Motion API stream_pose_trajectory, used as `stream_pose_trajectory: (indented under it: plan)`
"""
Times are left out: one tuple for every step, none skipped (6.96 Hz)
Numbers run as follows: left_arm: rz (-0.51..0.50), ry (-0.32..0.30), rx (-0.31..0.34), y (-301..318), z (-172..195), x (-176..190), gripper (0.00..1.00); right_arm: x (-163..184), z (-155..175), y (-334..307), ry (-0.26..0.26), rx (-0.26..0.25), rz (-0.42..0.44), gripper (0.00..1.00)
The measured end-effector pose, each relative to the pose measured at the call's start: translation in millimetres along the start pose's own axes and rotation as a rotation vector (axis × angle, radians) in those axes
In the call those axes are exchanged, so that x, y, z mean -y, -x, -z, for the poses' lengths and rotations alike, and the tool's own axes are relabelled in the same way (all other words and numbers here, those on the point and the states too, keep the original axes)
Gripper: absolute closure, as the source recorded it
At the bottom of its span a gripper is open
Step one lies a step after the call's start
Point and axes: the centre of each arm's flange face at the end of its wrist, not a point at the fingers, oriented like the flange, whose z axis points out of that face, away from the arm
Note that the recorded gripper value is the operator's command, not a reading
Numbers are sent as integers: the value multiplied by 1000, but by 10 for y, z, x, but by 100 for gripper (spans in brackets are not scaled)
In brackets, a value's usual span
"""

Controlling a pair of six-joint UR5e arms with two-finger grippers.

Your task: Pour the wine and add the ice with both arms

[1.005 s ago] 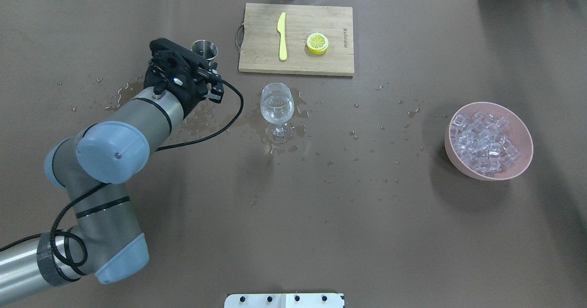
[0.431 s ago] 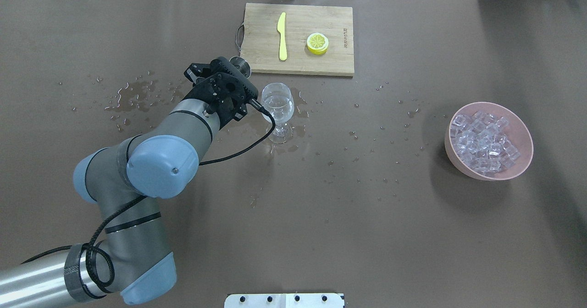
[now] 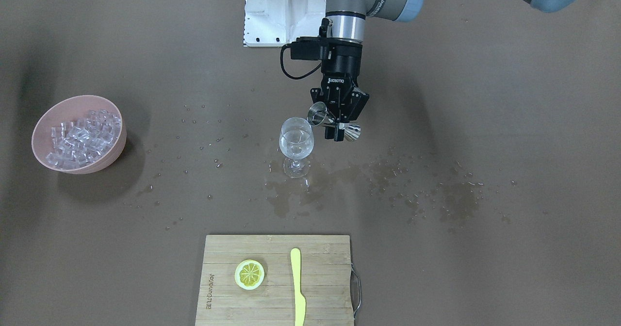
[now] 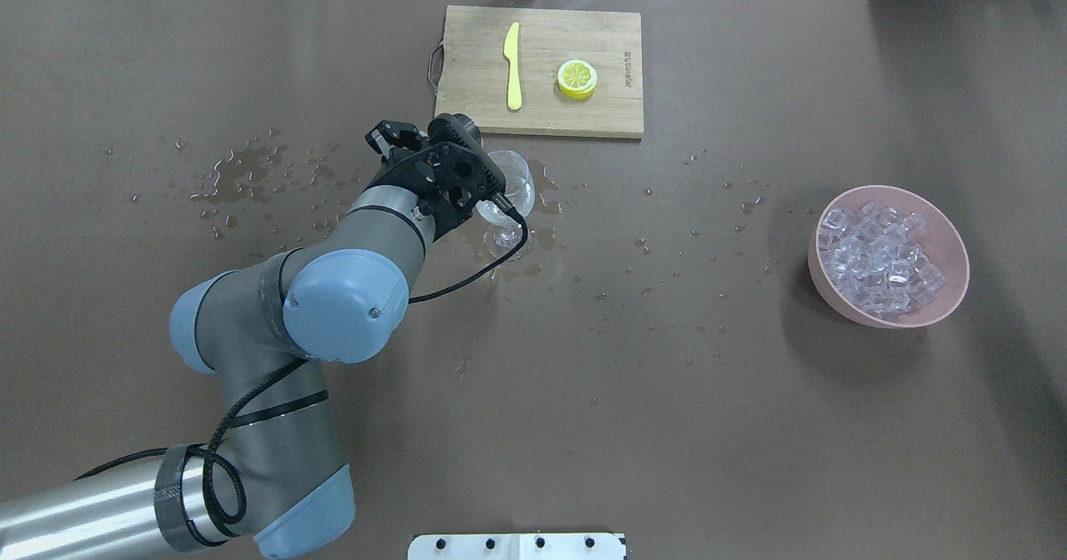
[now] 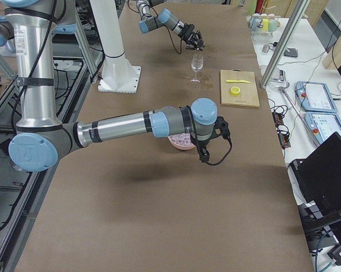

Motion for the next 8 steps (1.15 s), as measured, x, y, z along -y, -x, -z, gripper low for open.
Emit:
stream_pose_trajectory:
  plan:
    - [-54, 30, 7, -41, 1, 121, 100, 0, 0, 0, 0, 0, 0, 0]
    - [-115, 58, 12, -63, 13, 218, 100, 0, 0, 0, 0, 0, 0, 0]
    - [-172, 84, 16, -80, 10, 255, 100, -2, -1, -1, 0, 0, 0, 0]
    - [-227, 108, 18, -95, 7, 286, 100, -4, -2, -1, 0, 1, -1, 0]
    - [-285, 130, 18, -105, 24, 352, 100, -4, -2, -1, 0, 1, -1, 0]
    - [-351, 156, 17, -113, 52, 444, 100, -5, -3, -1, 0, 2, -1, 0]
    - [-422, 189, 17, -118, 85, 544, 100, -7, -4, -2, 1, 2, -1, 0]
    - [-472, 221, 17, -122, 94, 583, 100, -8, -5, -4, 1, 2, -2, 0]
